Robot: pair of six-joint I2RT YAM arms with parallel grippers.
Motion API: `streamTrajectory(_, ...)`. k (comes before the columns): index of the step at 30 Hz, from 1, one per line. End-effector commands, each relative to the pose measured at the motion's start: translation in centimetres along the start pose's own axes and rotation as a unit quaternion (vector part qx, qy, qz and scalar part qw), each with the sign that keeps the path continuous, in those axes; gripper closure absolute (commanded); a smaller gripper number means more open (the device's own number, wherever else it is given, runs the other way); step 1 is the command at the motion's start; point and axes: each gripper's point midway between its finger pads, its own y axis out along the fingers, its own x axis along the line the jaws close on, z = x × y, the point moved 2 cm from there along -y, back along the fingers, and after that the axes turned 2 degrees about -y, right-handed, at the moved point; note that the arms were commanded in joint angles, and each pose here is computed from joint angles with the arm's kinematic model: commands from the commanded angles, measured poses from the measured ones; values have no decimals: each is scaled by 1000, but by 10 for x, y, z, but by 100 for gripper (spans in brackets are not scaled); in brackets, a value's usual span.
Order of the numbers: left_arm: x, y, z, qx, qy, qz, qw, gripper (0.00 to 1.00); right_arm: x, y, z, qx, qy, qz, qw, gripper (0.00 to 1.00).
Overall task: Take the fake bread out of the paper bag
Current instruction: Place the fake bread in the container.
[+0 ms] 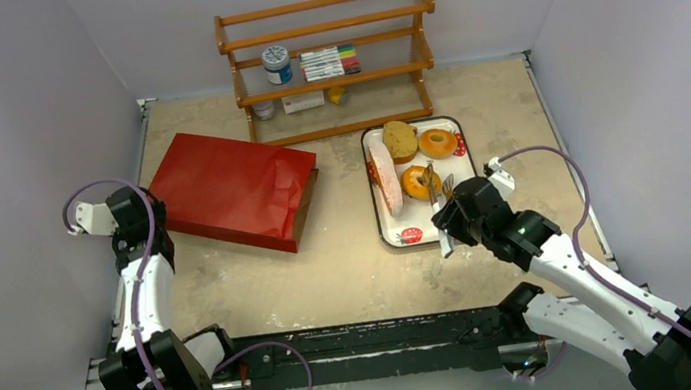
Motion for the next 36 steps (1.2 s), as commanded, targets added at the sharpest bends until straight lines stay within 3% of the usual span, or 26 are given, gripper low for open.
streamTrajectory(1,-7,-3,-6,-14,9,13,1000,75,1,-5,-4,-8,26,-4,1000,53)
streamTrajectory(8,-8,-2,-7,-15,8,14,1000,74,2,-7,-6,-10,28,-3,1000,53)
streamTrajectory(18,-8,0,-6,-14,10,11,1000,72,12,-34,-41,-72,45,-13,996,54)
streamTrajectory(27,-4,3,-3,-8,7,0,1000,67,41,-53,-81,-137,-9,-44,990,57)
streamTrajectory(36,1,3,-2,-10,-7,-10,1000,66,79,-70,-93,-136,-69,-119,981,61)
